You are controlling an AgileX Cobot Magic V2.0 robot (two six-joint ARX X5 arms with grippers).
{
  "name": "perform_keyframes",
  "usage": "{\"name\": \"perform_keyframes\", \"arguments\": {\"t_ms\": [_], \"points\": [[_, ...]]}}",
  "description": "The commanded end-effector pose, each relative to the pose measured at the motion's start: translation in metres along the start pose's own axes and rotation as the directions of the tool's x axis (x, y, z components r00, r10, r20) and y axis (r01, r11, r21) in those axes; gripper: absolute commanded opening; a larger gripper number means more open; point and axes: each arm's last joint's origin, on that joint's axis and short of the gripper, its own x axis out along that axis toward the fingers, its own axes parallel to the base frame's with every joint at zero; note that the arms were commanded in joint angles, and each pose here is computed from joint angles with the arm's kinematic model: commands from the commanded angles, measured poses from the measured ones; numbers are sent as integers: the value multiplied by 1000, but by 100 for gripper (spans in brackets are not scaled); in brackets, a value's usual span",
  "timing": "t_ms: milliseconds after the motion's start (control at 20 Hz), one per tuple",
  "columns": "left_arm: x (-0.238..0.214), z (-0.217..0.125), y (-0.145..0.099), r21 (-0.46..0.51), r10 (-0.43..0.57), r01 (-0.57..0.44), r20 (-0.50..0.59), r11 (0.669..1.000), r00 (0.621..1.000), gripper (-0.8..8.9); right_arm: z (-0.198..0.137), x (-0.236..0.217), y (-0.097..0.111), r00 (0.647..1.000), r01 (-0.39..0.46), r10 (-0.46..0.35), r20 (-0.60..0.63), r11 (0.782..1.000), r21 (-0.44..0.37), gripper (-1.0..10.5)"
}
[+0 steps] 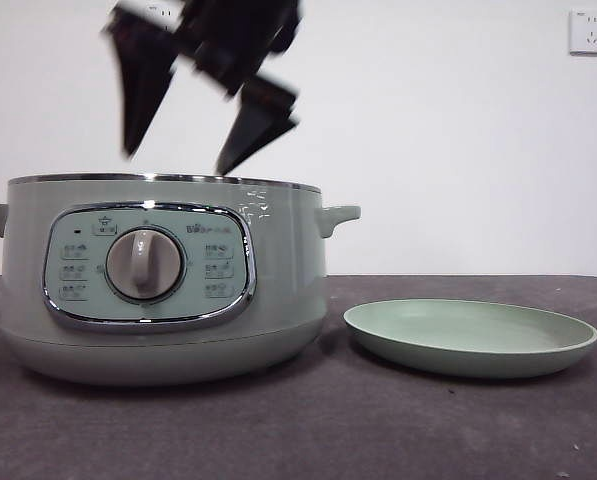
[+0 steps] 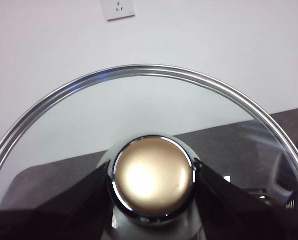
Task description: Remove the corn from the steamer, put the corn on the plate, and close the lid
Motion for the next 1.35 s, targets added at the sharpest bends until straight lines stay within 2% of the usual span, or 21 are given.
{"name": "perform_keyframes", "arguments": {"t_ms": [50, 300, 500, 650, 800, 900, 1000, 1200, 1350], "points": [[-6, 5, 3, -10, 14, -14, 43, 1000, 999, -12, -4, 29, 4, 998, 33, -34, -52, 999, -30, 496], [-5, 5, 3, -8, 14, -14, 40, 1000, 999, -12, -17, 71, 1, 989, 49, -52, -139, 998, -29, 493], [-5, 5, 3, -8, 14, -14, 40, 1000, 999, -12, -22, 88, -3, 987, 48, -50, -154, 999, -18, 405], [-5, 4, 3, -5, 13, -13, 32, 1000, 999, -12, -20, 89, -2, 989, 50, -52, -137, 999, -20, 3], [-5, 3, 3, 0, 13, -13, 23, 1000, 1000, -12, -16, 81, -2, 992, 53, -54, -117, 999, -12, -16], [-5, 3, 3, 0, 12, -12, 24, 1000, 1000, -12, -6, 50, -1, 996, 63, -64, -64, 998, -4, -15], [-2, 4, 2, 2, 10, -10, 20, 1000, 1000, -12, 2, -1, -4, 995, 101, -101, -3, 995, 4, -15], [19, 6, -8, 17, -4, 4, -12, 1000, 1000, -12, -7, -114, -23, 986, 145, -150, 71, 987, 65, -16], [41, 8, -23, 23, -130, 130, -26, 991, 991, -12, -34, -177, -44, 977, 201, -209, 36, 966, 161, -16]]}}
